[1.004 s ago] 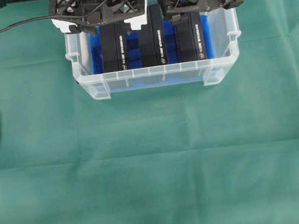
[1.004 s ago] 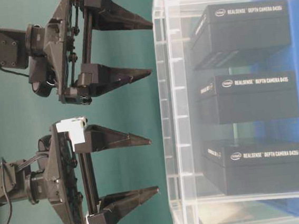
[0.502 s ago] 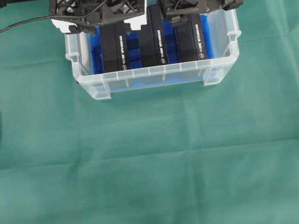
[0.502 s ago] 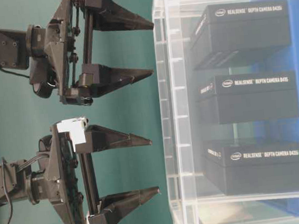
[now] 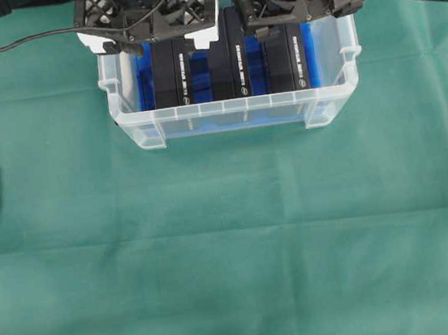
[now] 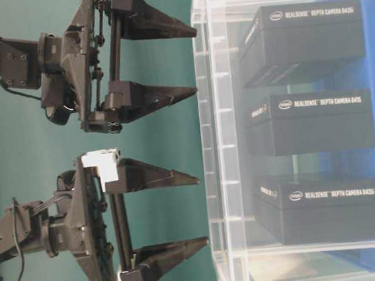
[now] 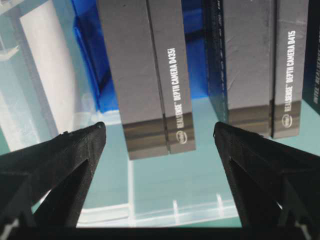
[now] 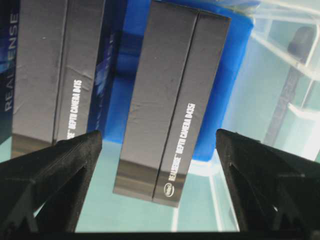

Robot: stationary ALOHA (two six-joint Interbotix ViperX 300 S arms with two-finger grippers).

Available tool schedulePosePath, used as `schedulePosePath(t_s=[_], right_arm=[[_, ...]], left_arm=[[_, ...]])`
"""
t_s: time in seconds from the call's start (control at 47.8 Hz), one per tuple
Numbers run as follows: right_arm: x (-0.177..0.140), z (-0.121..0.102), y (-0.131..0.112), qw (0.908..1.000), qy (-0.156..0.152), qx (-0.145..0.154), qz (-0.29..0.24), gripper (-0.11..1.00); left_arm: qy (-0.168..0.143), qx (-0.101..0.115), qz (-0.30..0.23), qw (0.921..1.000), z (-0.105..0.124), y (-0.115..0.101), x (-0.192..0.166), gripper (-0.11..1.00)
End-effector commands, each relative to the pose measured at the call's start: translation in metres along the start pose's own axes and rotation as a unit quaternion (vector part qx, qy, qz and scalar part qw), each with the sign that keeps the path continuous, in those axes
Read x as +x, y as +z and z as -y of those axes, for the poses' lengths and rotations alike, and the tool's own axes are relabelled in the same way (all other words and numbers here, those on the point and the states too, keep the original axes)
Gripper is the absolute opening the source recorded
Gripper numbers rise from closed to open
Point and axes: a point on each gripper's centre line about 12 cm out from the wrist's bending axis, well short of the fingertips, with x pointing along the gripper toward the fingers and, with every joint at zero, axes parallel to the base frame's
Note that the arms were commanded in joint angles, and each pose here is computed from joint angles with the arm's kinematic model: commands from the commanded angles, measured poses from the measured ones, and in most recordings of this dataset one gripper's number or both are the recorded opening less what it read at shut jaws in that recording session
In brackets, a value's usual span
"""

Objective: Take the box out of the case with both arms.
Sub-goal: 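Lower left gripper onto left box and right gripper onto right box, close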

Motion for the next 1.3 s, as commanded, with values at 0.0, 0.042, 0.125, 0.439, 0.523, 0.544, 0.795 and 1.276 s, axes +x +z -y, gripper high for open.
schedulePosePath(t_s=[0.0,0.042,0.125,0.439,0.523,0.544,0.795,1.276], right_arm=[[-0.005,0.000,0.000,1.0000,0.007,-0.001,0.007,0.93],[-0.004,0.001,0.000,0.9999,0.007,-0.002,0.008,0.93],[-0.001,0.001,0.000,0.9999,0.008,-0.003,0.010,0.93],[0.020,0.006,-0.005,0.9998,0.014,-0.007,0.010,0.93],[0.024,0.007,-0.007,0.9999,0.012,-0.008,0.009,0.93],[0.026,0.006,-0.007,0.9999,0.012,-0.008,0.008,0.93],[0.036,0.003,-0.007,0.9999,0.009,-0.011,0.009,0.93],[0.057,0.000,-0.007,0.9997,-0.008,-0.022,0.009,0.93]], left_arm=[[-0.015,-0.004,0.008,0.9998,0.000,0.000,-0.005,0.88],[-0.016,-0.004,0.009,0.9998,0.000,0.000,-0.003,0.88],[-0.012,-0.004,0.008,0.9999,-0.003,-0.001,0.004,0.88],[-0.016,-0.011,0.010,0.9998,-0.008,-0.002,0.025,0.88],[-0.013,-0.013,0.009,0.9998,-0.010,-0.001,0.029,0.88],[-0.011,-0.012,0.008,0.9998,-0.011,-0.002,0.031,0.88],[-0.010,-0.018,0.009,0.9998,-0.011,0.004,0.041,0.88],[0.006,-0.018,0.003,0.9998,-0.016,0.009,0.063,0.88]])
